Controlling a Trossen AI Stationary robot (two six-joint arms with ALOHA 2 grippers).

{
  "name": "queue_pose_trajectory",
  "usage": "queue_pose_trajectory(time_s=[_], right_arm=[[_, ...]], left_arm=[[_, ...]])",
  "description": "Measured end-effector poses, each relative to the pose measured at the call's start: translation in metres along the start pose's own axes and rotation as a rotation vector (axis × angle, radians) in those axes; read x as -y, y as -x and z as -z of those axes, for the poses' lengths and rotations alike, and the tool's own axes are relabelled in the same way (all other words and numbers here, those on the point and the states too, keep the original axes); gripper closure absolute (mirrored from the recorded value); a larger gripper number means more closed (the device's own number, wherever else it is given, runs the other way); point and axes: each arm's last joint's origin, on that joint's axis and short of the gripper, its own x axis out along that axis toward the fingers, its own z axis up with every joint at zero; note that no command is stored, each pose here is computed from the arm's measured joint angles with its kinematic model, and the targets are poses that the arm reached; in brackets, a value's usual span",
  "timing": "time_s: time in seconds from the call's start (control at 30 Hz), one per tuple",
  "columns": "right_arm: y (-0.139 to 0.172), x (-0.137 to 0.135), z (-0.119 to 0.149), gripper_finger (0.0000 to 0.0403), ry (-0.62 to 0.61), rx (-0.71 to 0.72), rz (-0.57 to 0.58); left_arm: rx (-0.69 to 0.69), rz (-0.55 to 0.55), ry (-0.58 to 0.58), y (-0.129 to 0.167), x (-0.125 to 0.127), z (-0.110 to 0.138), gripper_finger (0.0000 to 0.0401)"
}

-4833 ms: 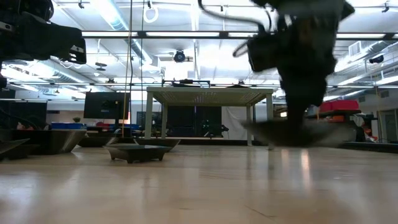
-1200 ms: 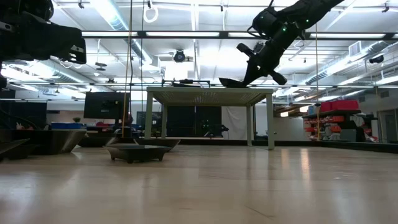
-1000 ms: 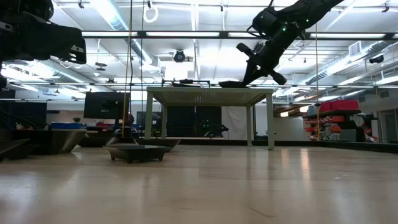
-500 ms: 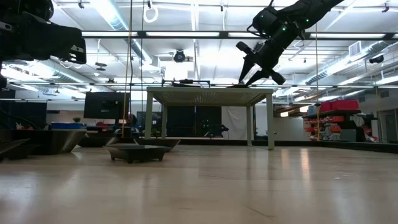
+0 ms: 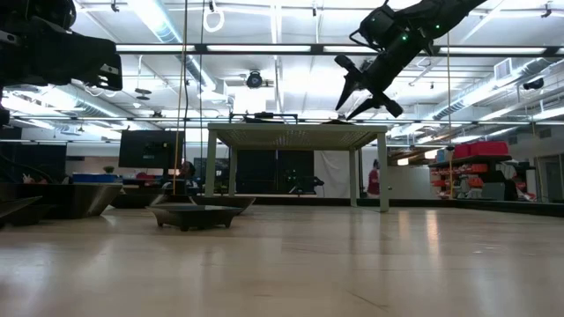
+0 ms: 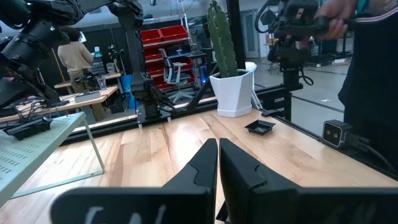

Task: Pick & Place Mini shaped plates
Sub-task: Stack the square plate on top of the square plate on the shelf

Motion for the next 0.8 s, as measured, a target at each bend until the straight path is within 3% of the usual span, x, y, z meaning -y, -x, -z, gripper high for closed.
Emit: queue_pose_trajectory(time_s=[0.47,0.8], right_arm=[[0.0,0.002,0.001,0.0245,0.194,-0.01,0.021],[0.019,-0.004,0.035,0.0245,0.48,-0.14,0.008]], left_arm=[[0.0,0.0,0.0,0.0,0.0,0.0,0.0378],[0.0,0.0,0.0,0.0,0.0,0.0,0.0378]])
